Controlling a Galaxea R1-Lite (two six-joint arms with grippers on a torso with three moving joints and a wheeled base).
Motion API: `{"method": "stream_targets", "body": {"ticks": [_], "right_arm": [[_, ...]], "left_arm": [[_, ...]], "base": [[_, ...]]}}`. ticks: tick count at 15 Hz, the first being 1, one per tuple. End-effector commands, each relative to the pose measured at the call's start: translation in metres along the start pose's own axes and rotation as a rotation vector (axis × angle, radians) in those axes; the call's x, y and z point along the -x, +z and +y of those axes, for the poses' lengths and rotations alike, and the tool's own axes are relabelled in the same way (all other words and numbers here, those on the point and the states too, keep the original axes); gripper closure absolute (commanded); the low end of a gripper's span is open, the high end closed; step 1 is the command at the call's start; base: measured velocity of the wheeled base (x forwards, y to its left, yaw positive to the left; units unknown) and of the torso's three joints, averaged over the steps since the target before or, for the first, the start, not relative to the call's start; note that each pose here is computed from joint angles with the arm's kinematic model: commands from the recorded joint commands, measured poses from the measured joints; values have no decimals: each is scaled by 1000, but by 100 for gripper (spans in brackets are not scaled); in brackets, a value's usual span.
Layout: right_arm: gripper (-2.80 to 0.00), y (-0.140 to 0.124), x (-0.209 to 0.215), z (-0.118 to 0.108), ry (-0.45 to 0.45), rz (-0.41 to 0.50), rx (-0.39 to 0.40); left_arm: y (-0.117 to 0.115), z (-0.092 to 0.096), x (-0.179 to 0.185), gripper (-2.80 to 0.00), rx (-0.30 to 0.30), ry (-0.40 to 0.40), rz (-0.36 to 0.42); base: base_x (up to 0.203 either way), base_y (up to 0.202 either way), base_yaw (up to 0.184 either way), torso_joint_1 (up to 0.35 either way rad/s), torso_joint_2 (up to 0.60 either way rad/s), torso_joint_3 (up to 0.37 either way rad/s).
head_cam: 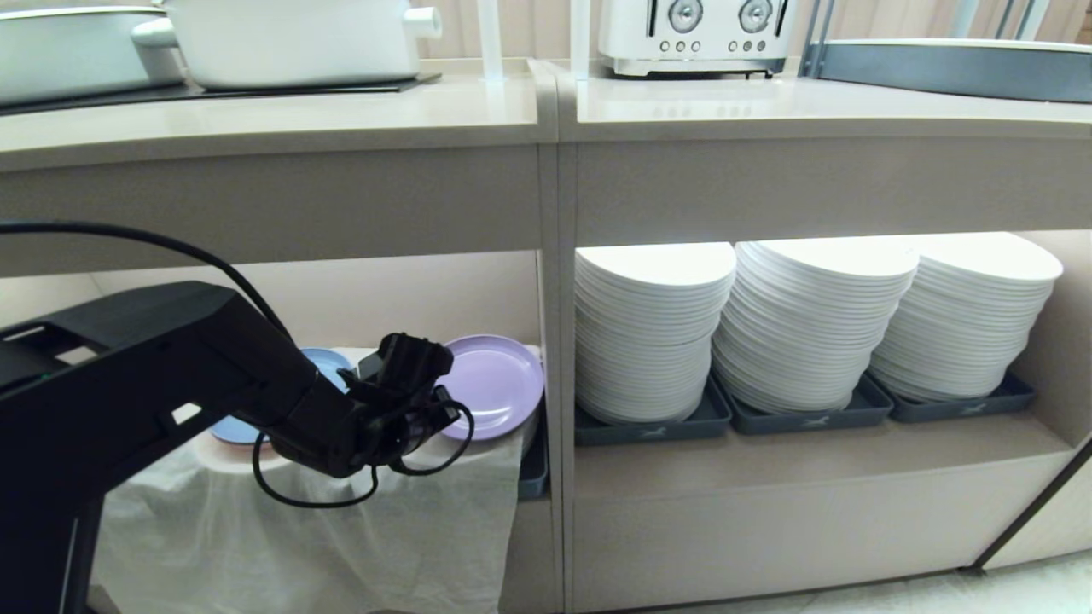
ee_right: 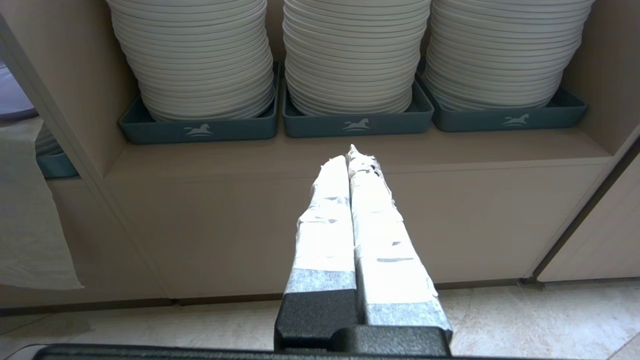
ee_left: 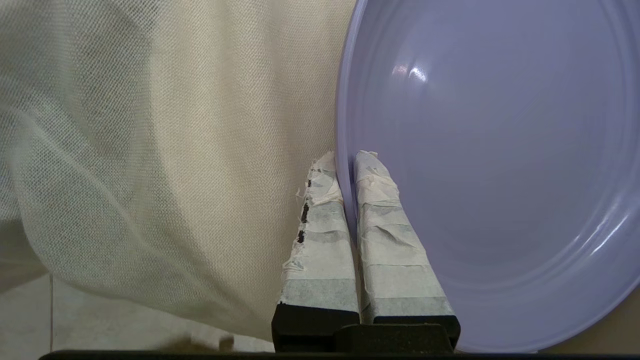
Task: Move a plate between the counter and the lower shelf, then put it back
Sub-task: Pick up the plate in the cupboard
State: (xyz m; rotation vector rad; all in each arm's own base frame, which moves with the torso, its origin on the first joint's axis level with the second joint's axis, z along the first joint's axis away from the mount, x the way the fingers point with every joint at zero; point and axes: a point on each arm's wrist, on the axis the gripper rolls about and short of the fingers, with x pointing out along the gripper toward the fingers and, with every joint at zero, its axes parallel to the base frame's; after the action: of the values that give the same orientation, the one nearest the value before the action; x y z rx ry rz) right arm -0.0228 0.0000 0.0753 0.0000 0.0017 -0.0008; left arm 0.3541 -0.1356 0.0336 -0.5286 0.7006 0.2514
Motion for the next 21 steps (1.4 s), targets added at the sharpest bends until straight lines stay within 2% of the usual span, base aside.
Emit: {"method": "stream_targets", "body": {"ticks": [1, 8, 11, 21], "right_arm": [[0, 0, 0, 0, 1, 0, 0], [0, 0, 0, 0, 0, 0, 0], [0, 0, 0, 0, 0, 0, 0], [0, 0, 0, 0, -1, 0, 0]], "left_arm": [[-2, 0, 5, 0, 2, -3, 1], [-13, 18, 28, 0, -16, 26, 40], [-12, 23, 40, 0, 36, 26, 37], [-8, 41, 76, 0, 139, 23, 27]], "base": [[0, 0, 0, 0, 0, 0], [0, 0, 0, 0, 0, 0], [0, 0, 0, 0, 0, 0], [0, 0, 0, 0, 0, 0]]}}
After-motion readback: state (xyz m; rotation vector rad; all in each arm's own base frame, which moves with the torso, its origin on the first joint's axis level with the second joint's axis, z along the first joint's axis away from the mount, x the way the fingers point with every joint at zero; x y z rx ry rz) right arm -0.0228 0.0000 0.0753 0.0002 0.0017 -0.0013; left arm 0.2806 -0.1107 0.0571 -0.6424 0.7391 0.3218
